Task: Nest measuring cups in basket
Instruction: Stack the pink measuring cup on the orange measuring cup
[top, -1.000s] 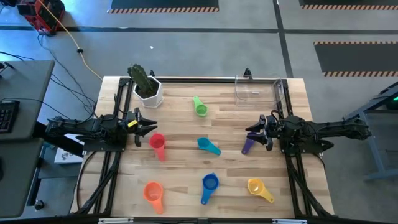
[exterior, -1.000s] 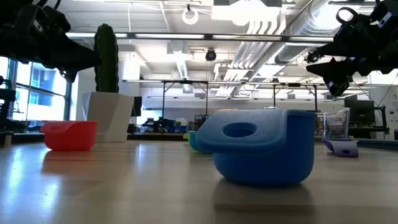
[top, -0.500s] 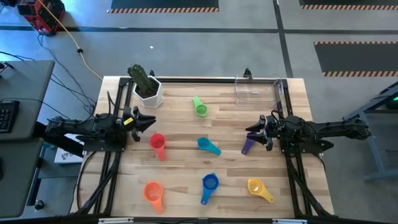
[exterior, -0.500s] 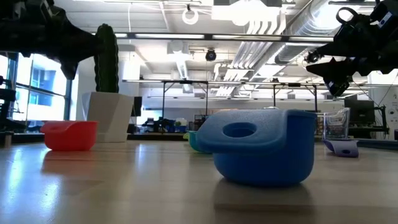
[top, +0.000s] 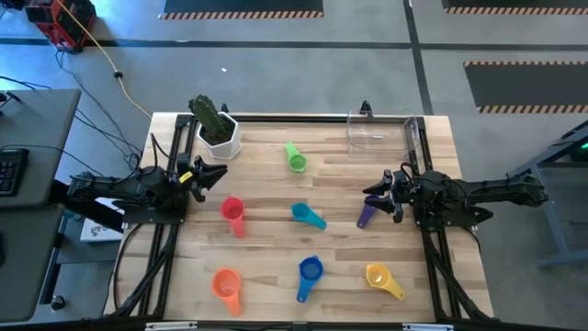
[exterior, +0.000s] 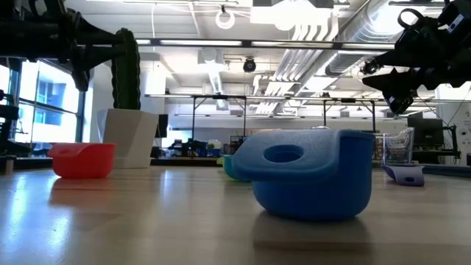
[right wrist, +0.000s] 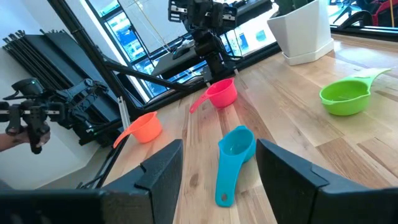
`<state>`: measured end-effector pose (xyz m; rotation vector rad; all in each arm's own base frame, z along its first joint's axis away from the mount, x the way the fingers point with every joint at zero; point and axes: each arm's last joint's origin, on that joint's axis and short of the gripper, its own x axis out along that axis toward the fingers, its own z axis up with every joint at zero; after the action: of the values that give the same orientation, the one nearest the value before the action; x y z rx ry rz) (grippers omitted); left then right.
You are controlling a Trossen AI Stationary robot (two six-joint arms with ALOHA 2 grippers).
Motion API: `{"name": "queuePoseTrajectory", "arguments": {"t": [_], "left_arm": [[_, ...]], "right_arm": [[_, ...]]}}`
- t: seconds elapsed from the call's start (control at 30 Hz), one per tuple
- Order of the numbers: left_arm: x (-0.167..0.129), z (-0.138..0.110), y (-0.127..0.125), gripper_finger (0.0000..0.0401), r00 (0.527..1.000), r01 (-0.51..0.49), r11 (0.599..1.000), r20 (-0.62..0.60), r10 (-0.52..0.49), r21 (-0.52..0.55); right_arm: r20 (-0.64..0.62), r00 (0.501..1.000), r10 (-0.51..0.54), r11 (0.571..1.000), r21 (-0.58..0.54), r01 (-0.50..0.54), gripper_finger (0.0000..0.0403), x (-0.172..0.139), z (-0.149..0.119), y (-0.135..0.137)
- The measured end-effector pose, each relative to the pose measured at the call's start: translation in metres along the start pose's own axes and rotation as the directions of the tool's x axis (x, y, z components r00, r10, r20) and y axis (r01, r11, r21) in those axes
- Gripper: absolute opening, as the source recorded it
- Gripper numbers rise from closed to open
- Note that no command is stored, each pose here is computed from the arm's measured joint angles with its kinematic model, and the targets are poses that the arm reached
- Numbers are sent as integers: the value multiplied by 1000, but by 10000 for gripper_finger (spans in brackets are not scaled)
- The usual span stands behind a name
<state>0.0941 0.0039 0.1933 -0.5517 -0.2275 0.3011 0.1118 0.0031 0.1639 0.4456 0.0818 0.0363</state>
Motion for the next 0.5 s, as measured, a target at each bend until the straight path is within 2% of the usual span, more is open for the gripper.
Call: {"name": "queuePoseTrajectory", "arguments": {"t": [0.1, 0.2, 0.5], "left_arm": [[0, 1, 1, 86, 1000, -23, 1000, 18, 23, -13], [0, 2, 1, 85, 999, -35, 996, 39, 38, -79], [-1, 15, -7, 86, 991, 44, 989, 130, -25, -140]], "right_arm": [[0, 1000, 0, 1000, 0, 0, 195, 0, 0, 0], [0, 1000, 0, 1000, 0, 0, 195, 0, 0, 0], [0, 1000, 0, 1000, 0, 0, 195, 0, 0, 0]]}}
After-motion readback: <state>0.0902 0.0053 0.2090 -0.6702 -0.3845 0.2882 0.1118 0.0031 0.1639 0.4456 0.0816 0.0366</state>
